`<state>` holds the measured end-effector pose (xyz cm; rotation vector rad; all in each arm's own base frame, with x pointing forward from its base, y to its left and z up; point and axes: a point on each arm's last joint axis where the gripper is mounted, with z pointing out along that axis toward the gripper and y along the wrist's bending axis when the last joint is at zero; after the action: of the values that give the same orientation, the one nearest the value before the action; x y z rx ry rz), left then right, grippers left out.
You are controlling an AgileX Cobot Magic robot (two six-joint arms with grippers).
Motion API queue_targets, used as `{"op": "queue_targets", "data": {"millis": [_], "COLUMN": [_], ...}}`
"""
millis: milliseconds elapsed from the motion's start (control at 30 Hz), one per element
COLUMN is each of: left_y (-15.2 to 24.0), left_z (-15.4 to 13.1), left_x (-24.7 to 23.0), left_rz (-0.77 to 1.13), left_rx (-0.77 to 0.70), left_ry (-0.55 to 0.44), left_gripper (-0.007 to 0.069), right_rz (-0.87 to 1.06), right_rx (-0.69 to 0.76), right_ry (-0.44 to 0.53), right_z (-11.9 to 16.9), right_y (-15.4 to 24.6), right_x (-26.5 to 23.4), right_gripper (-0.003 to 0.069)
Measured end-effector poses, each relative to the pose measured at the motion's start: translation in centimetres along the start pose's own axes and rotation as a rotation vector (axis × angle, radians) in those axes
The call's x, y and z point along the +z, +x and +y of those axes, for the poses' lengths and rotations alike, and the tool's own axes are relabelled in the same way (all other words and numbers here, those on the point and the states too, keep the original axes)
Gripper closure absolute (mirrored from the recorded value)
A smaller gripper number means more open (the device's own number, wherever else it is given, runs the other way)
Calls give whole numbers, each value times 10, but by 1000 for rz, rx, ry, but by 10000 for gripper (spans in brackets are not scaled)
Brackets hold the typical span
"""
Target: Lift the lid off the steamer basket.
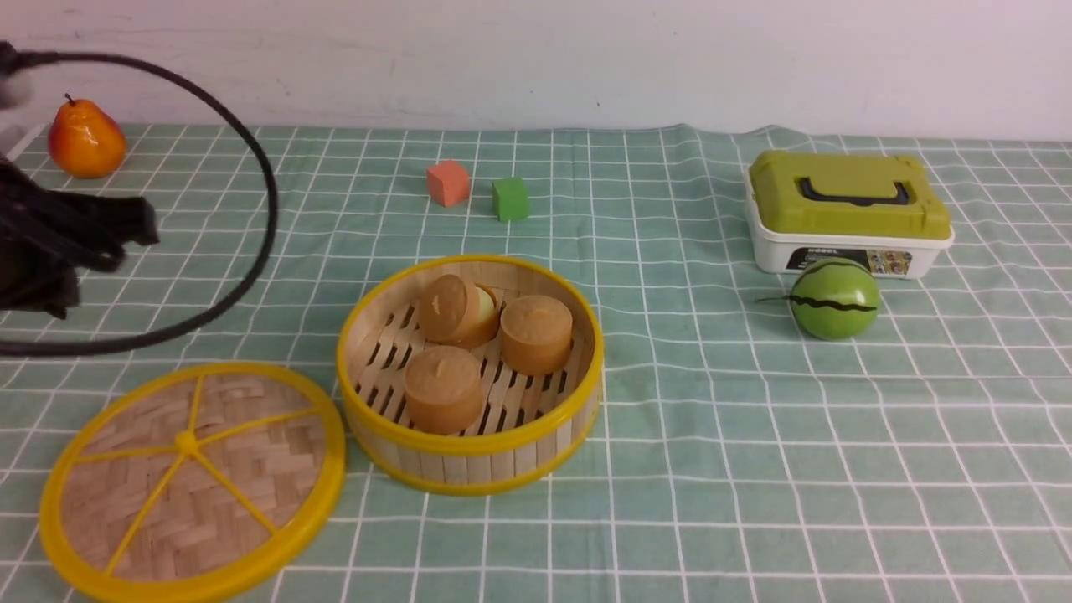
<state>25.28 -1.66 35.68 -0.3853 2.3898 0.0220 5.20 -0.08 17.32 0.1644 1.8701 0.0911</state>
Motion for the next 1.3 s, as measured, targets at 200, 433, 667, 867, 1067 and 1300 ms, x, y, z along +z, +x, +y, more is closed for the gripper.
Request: {"op": "queue_targets", "data": {"millis": [200, 433, 667, 867, 1067, 1300], "left_y": [48, 133, 195, 207, 211, 215], "left_z": [26, 46, 64, 70, 70, 70], "left_x": [-91, -111, -90, -80, -73, -70], "left_rz": [-80, -129, -448, -601, -579, -536], "left_rx": [45, -46, -123, -158, -158, -148], "left_ry": [189, 420, 586, 624, 615, 605], "left_gripper": [638, 638, 638, 638, 638, 638], "right_rz": [0, 0, 0, 0, 0, 0], "right_rx": [0, 0, 0, 0, 0, 0], "right_ry": [0, 0, 0, 0, 0, 0], "right_z": [0, 0, 0, 0, 0, 0], "right_y": [0, 0, 0, 0, 0, 0], "right_x": [0, 0, 0, 0, 0, 0], "right_gripper": [418, 418, 418, 418, 418, 418]}}
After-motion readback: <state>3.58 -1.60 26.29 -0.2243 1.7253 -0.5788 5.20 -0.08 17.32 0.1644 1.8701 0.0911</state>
